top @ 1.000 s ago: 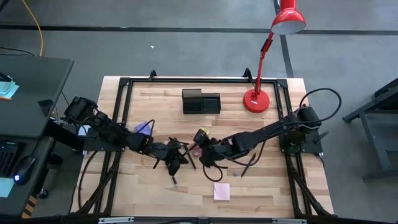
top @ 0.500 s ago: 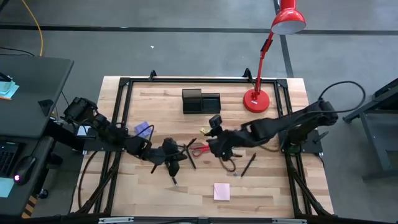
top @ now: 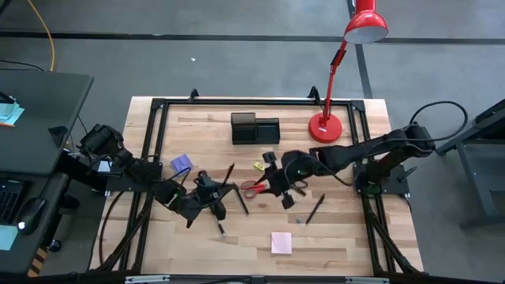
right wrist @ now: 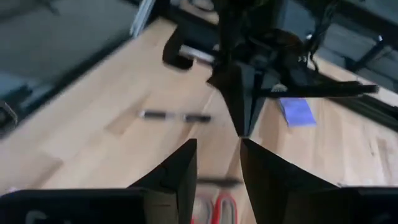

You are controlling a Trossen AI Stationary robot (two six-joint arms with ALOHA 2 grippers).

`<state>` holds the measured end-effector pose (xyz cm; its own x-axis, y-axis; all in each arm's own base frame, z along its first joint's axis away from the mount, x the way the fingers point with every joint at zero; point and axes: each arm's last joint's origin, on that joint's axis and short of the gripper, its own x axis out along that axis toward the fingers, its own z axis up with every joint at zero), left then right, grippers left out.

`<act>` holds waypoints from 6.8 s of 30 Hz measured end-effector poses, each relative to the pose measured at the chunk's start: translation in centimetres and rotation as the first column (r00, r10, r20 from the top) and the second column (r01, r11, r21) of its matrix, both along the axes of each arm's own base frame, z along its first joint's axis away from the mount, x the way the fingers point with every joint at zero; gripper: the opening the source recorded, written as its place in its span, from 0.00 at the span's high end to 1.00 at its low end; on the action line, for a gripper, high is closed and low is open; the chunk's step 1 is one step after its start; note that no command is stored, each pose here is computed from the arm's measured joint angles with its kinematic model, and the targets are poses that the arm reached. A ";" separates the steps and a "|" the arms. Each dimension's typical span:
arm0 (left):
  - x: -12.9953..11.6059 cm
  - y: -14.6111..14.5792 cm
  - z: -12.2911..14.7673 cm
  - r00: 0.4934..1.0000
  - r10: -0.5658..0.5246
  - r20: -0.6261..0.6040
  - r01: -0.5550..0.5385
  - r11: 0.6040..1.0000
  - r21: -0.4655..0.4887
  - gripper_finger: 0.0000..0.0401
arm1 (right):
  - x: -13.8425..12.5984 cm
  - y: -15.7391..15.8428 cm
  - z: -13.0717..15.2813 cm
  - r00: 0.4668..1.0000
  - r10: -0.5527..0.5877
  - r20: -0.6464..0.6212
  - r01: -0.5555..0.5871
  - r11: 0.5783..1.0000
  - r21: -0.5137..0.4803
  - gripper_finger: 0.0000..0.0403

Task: Pick and place office supplies into organizer
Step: Put the middle black pen into the desk organizer, then put the left black pen into the desk organizer

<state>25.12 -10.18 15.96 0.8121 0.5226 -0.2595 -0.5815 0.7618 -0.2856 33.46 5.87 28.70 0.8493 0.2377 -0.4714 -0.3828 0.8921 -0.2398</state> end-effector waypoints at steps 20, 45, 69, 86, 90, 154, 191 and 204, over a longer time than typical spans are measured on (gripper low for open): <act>0.6 -0.1 1.0 1.000 -0.006 -0.031 0.013 0.973 0.229 1.00 | -1.1 -7.4 -3.9 0.953 0.094 0.287 -0.185 0.932 0.310 0.71; 3.1 2.1 0.8 0.985 -0.174 -0.002 0.171 0.965 0.198 1.00 | 2.4 -7.6 -4.1 0.930 0.152 0.333 -0.263 0.912 0.316 0.71; 3.3 2.4 1.0 0.980 -0.197 0.006 0.192 0.961 0.198 1.00 | 6.3 -7.2 -5.4 0.930 0.186 0.318 -0.296 0.890 0.346 0.71; 3.2 2.4 0.5 0.982 -0.189 -0.029 0.191 0.965 0.178 1.00 | 7.4 -7.0 -5.4 0.916 0.260 0.305 -0.363 0.861 0.357 0.72; 3.1 2.5 0.3 0.985 -0.170 -0.038 0.174 0.971 0.162 1.00 | 7.4 -7.0 -5.3 0.913 0.261 0.315 -0.368 0.860 0.353 0.74; -4.9 9.6 2.0 0.758 -0.536 0.372 0.491 0.844 0.216 0.52 | 4.7 -28.4 -5.2 0.961 -0.273 -0.042 0.276 0.948 0.156 0.97; -4.8 9.6 1.1 0.791 -0.532 0.302 0.509 0.846 0.158 0.54 | 5.9 -29.3 -7.2 0.961 -0.269 -0.067 0.277 0.949 0.149 0.68; -4.7 9.6 0.8 0.801 -0.532 0.275 0.511 0.846 0.149 0.54 | 7.8 -24.8 -6.4 0.958 -0.191 -0.213 0.248 0.926 0.285 0.68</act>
